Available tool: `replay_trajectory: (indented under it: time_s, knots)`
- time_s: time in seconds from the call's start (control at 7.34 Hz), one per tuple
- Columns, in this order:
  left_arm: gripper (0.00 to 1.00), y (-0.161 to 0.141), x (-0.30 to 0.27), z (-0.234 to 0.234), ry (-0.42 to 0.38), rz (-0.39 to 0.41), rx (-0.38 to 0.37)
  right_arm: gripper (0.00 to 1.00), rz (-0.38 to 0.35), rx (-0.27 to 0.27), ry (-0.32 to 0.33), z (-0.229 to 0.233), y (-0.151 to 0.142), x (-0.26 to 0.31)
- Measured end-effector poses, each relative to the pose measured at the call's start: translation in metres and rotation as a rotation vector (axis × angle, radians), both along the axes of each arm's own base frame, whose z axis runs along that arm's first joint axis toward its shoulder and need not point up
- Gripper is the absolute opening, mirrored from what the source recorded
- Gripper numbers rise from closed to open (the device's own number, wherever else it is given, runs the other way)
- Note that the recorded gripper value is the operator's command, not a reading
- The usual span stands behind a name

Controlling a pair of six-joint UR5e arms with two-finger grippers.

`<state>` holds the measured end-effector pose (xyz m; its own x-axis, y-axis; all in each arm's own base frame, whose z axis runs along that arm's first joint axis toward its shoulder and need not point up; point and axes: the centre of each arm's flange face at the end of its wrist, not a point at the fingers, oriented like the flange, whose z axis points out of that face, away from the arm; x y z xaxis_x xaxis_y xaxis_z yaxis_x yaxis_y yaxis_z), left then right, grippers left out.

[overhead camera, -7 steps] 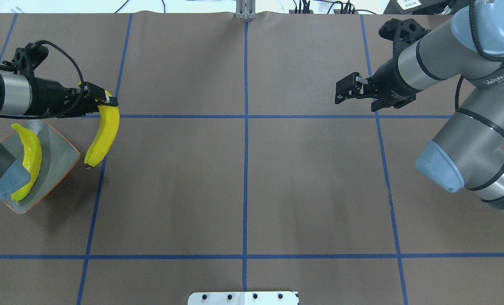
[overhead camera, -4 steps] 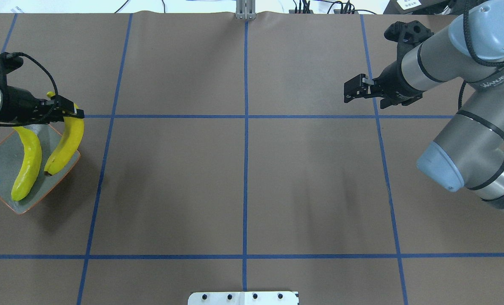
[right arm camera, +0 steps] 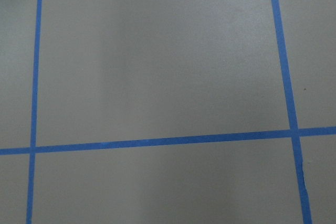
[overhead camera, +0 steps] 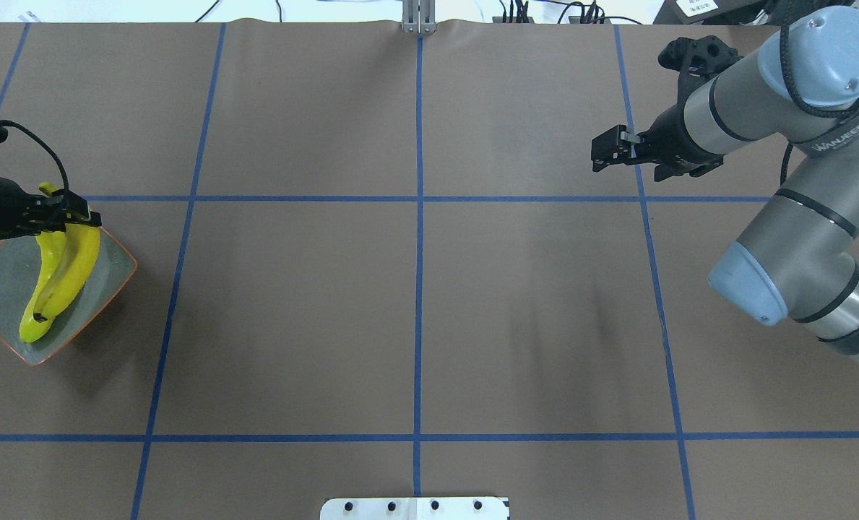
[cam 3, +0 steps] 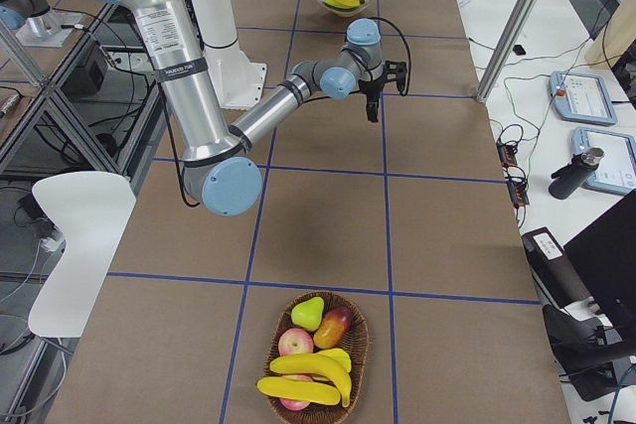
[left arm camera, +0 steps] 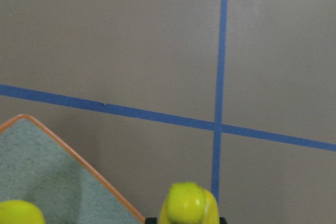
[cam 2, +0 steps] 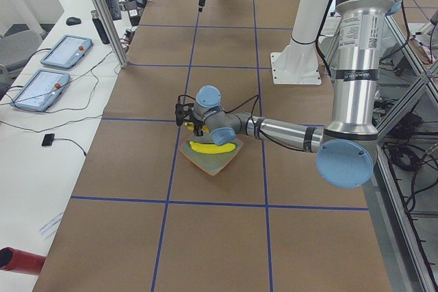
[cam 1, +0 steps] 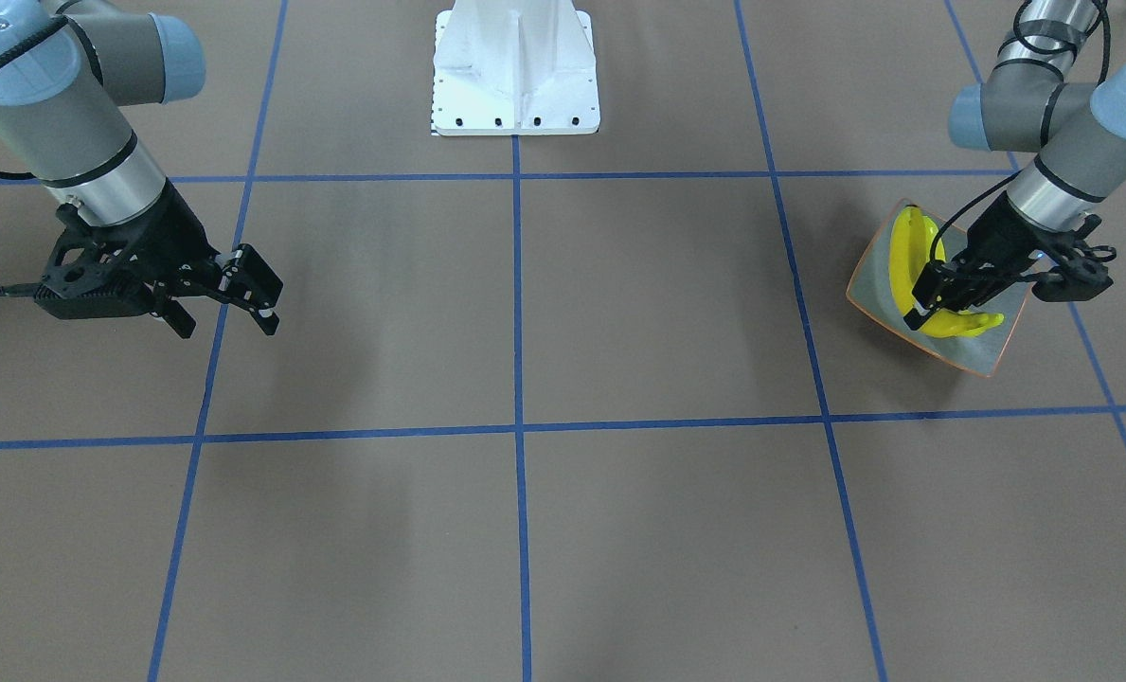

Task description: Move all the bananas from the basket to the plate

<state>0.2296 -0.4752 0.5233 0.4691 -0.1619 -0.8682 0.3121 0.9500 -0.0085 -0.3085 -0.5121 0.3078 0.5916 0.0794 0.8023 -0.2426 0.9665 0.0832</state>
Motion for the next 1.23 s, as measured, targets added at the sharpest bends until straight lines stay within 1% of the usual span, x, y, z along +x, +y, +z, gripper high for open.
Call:
replay_trajectory:
  time_s: [0.27,0.68,1.23]
  knots:
    - [0.00,0.004,0.003,0.007,-0.028,0.000,-0.019,1.00,0.004,-0.005,0.010,0.005,-0.002,-0.002]
    - [0.00,0.016,-0.003,0.029,-0.080,0.028,0.003,1.00,0.008,-0.006,0.017,0.007,-0.005,-0.004]
    - [0.00,0.015,-0.001,0.026,-0.081,0.036,0.015,1.00,0.009,-0.006,0.017,0.007,-0.005,-0.004]
